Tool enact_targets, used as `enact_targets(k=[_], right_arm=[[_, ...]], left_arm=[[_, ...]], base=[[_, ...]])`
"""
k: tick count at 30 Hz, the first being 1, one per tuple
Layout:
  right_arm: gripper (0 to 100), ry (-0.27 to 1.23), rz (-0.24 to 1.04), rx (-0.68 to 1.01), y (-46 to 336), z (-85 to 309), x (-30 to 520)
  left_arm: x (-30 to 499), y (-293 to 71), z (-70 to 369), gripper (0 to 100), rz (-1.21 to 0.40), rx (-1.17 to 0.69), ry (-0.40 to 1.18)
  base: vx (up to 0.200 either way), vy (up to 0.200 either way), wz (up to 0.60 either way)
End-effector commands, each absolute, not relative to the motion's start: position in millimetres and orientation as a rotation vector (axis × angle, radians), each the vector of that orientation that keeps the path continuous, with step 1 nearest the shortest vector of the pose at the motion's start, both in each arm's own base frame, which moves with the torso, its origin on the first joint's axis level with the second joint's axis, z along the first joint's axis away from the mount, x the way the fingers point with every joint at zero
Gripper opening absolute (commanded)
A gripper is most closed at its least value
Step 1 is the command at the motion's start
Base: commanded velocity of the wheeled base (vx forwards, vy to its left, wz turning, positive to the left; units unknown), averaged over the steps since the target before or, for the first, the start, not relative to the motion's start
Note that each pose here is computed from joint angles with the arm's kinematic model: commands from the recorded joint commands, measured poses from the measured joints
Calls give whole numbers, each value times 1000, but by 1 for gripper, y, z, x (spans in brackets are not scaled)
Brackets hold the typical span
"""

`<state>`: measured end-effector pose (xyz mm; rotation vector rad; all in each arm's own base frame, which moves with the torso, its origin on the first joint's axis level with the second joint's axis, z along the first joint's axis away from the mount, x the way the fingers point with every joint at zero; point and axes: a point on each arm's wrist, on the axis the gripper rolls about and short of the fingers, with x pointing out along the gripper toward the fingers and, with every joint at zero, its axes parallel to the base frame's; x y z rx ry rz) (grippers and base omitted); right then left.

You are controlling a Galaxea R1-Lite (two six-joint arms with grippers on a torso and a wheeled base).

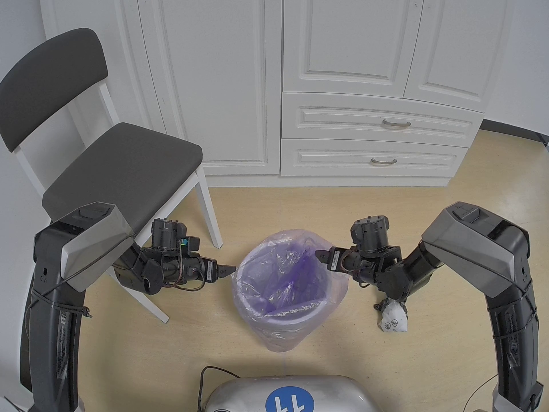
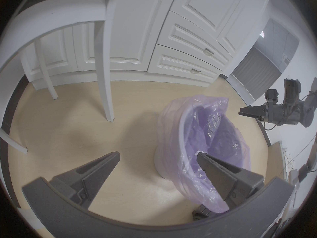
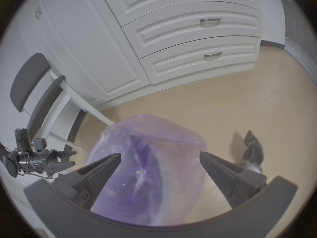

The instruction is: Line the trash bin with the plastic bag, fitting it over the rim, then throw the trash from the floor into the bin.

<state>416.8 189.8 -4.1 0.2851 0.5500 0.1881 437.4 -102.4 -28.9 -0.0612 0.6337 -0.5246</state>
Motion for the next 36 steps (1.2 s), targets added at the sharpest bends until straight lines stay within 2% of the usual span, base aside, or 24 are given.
enact_targets(k=[1,8,24,36], right_arm=[[100,560,158,240,169,8,419],[100,626,120,196,148,-10,430],[100,659,100,196,146,-47,445],[100,625,62,257,139,-68,473]], left_arm=[[439,-101,-40,100,-521,-63,652],[442,-103,-58,100,-529,-41,672],[445,-102,-62,100,-526,-37,721],[467,-106,-62,100,-515,-28,797]], base=[[0,0,0],[0,0,0],[0,0,0],[0,0,0]])
